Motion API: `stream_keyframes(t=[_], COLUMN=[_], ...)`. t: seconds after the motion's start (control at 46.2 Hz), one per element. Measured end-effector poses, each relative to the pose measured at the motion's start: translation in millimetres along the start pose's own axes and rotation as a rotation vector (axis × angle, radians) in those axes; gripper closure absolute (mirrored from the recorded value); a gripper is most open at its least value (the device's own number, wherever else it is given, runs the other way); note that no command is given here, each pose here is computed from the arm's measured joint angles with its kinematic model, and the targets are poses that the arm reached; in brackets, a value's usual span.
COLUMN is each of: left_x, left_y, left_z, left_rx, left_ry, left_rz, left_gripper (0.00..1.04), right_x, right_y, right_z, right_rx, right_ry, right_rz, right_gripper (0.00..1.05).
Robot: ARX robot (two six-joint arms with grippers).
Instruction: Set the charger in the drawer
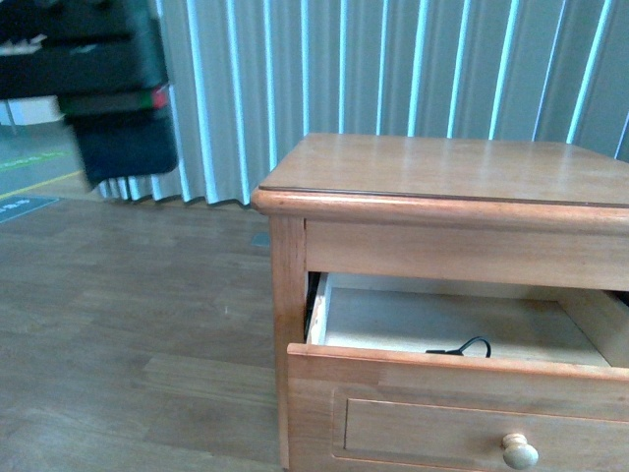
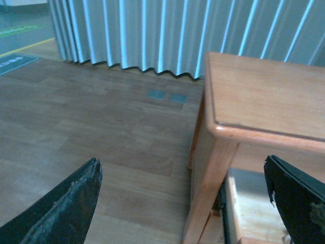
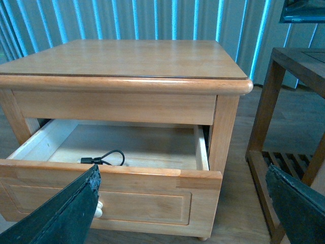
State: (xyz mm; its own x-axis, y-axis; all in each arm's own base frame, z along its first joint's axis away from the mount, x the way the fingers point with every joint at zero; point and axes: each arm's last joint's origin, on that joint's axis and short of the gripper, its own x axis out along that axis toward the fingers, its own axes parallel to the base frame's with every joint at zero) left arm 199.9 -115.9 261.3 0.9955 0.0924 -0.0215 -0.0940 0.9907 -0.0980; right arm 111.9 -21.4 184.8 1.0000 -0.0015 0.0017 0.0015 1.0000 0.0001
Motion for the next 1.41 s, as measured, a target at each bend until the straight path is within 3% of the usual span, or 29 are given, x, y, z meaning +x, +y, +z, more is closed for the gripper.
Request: stream_keyframes(t=[0.433, 0.714, 0.736, 0.779, 0.822, 0.887, 1.039, 1.147, 1.19, 1.298, 1.407], left_x=[-86, -90, -91, -90, -92, -93, -91, -91, -91, -90, -89], left_y=[84, 88, 90, 93, 97, 103, 114, 118, 119, 125, 132], left_z=[-49, -53, -53, -58, -60, -60, -68, -71, -71, -74, -75], left_rx=[-0.164, -0.212, -0.216, -0.188, -0.114, -0.023, 0.073, 0.080, 0.080, 0.086, 0.090], left_ry=[0.021, 0.016, 0.013, 0.022, 0.010, -0.014, -0.014, -0.017, -0.018, -0.013, -0.018], left_rz=[0.372, 0.389, 0.364, 0.144, 0.023, -0.075, -0.105, -0.102, -0.101, -0.134, -0.088], left_gripper=[0.06, 0.06, 0.09, 0.19, 0.28, 0.42, 0.78, 0.96, 1.01, 1.01, 1.01], right_x=[0, 0, 0, 0, 0, 0, 0, 0, 0, 0, 0], right_y=[0, 0, 0, 0, 0, 0, 0, 0, 0, 0, 0], right_z=[0, 0, 0, 0, 0, 0, 0, 0, 0, 0, 0], right_rx=[0.000, 0.000, 0.000, 0.000, 0.000, 0.000, 0.000, 0.000, 0.000, 0.000, 0.000], right_ry=[0.000, 0.000, 0.000, 0.000, 0.001, 0.000, 0.001, 0.001, 0.001, 0.001, 0.001], right_rz=[0.000, -0.002, -0.002, -0.001, -0.003, -0.003, -0.001, -0.001, -0.002, -0.001, -0.002], right_gripper=[0.08, 0.08, 0.08, 0.08, 0.08, 0.08, 0.08, 0.08, 0.08, 0.08, 0.08])
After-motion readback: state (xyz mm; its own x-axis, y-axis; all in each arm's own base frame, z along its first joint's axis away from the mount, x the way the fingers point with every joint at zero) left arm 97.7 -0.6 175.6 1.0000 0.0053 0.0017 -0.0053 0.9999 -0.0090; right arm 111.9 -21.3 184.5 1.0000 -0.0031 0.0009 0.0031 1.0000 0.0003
